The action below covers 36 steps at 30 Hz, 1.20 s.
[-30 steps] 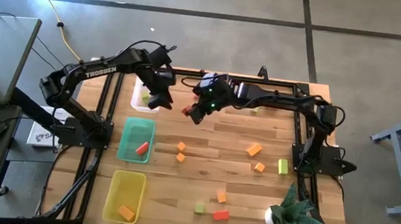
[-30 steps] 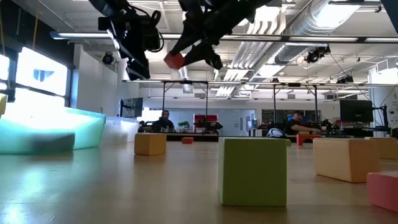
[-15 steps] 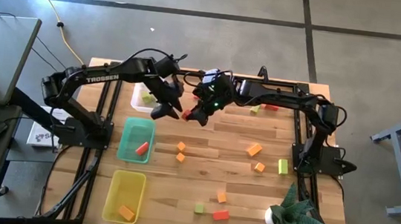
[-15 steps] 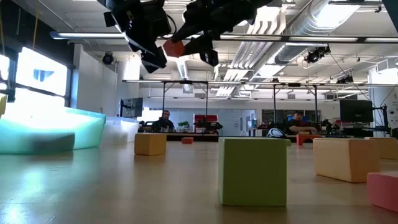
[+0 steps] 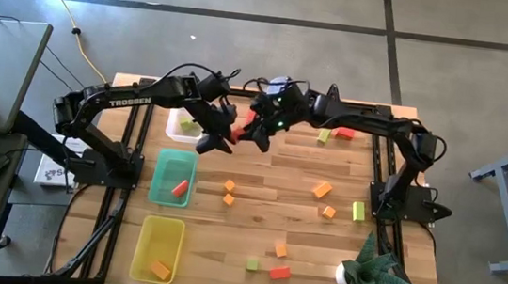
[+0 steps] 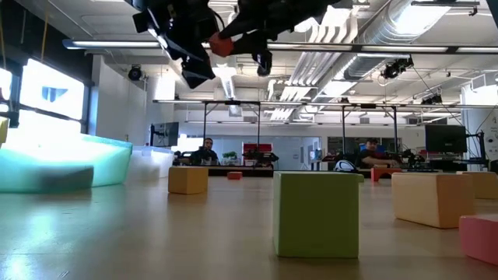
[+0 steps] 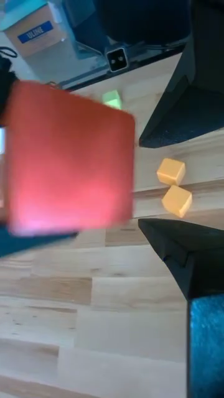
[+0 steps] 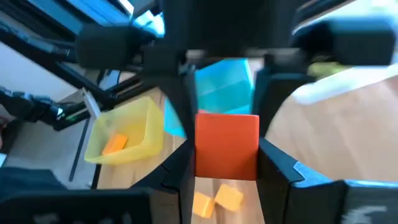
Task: Sort & place blocks by color
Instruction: Put the orange cube block into the blue bin
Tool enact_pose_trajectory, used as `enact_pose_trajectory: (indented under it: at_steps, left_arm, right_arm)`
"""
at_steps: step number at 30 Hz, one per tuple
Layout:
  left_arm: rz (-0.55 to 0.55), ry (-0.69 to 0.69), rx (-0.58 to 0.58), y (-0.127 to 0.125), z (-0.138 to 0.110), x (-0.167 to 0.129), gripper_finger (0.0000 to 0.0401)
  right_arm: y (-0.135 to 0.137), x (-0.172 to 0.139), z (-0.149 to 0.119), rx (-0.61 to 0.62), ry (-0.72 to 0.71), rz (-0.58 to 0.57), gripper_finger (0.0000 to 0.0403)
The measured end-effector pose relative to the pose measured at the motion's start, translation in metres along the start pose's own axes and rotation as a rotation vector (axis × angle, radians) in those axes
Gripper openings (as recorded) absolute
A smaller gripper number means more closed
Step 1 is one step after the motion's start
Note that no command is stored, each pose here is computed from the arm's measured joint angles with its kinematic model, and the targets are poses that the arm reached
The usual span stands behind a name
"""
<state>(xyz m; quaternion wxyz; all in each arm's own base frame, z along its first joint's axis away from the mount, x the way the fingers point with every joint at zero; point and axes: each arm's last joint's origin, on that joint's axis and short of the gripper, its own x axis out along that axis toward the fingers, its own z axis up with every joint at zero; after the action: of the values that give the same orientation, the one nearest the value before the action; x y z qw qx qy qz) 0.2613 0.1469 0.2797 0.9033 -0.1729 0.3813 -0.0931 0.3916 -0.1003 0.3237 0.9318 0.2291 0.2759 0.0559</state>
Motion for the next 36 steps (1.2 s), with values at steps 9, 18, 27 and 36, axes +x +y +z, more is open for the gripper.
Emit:
enact_pose_trajectory:
  at_steps: [9,18,27,36]
  left_arm:
    - [-0.057,-0.139,-0.037,0.001,0.015,-0.001,0.0186]
    - [-0.043,-0.167,-0.040,0.005,0.017,-0.004,0.0186]
    - [-0.027,-0.174,-0.034,0.006,0.018,-0.004,0.0137]
    - [-0.026,-0.176,-0.032,0.006,0.018,-0.004,0.0104]
  right_arm:
    - [0.000,-0.003,0.001,-0.007,-0.004,0.003,0.0103]
    - [0.000,-0.003,-0.001,0.004,0.019,0.004,0.0103]
    - [0.000,-0.004,-0.001,0.005,0.021,0.004,0.0103]
    - [0.000,-0.004,-0.001,0.006,0.024,0.004,0.0106]
